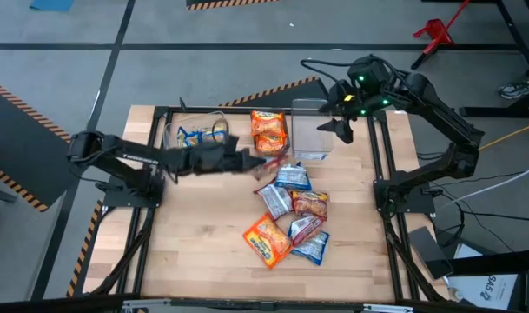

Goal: Sort Maruchan noodles
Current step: Put the red noodle pack into the right transparent bin

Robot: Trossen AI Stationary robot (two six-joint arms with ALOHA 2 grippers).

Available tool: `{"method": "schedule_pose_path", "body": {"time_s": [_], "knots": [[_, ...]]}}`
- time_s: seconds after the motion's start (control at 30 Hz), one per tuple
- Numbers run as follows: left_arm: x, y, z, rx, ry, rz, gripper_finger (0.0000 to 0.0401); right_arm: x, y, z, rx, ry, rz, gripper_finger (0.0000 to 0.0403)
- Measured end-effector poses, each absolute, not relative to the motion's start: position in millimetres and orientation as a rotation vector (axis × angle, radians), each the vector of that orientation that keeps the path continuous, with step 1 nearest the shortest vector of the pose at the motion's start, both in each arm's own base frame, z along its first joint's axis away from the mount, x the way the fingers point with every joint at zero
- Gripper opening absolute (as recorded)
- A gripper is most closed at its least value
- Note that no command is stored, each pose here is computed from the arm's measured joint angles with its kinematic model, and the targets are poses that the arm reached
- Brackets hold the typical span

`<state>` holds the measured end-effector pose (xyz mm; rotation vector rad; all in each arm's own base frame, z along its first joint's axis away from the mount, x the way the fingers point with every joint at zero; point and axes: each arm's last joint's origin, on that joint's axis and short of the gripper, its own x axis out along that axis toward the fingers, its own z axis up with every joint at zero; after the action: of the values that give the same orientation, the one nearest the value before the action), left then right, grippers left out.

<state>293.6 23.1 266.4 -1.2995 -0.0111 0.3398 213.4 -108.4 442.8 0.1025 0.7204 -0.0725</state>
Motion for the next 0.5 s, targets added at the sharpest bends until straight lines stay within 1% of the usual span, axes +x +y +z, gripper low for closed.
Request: {"method": "schedule_pose_path", "body": {"time_s": [0.27,0.4,0.5], "knots": [[293,88,304,-1.122,-0.115,0.384,0.0000,216,-113,446,0.090,0.691,-0.183,0.0278],[291,116,310,-1.070,-0.104,0.440,0.0000,213,-113,449,0.071,0.685,-0.232,0.0278],[301,134,317,-1.040,-0.114,0.425,0.0000,212,-113,450,0.059,0.687,-0.268,0.0278]]}}
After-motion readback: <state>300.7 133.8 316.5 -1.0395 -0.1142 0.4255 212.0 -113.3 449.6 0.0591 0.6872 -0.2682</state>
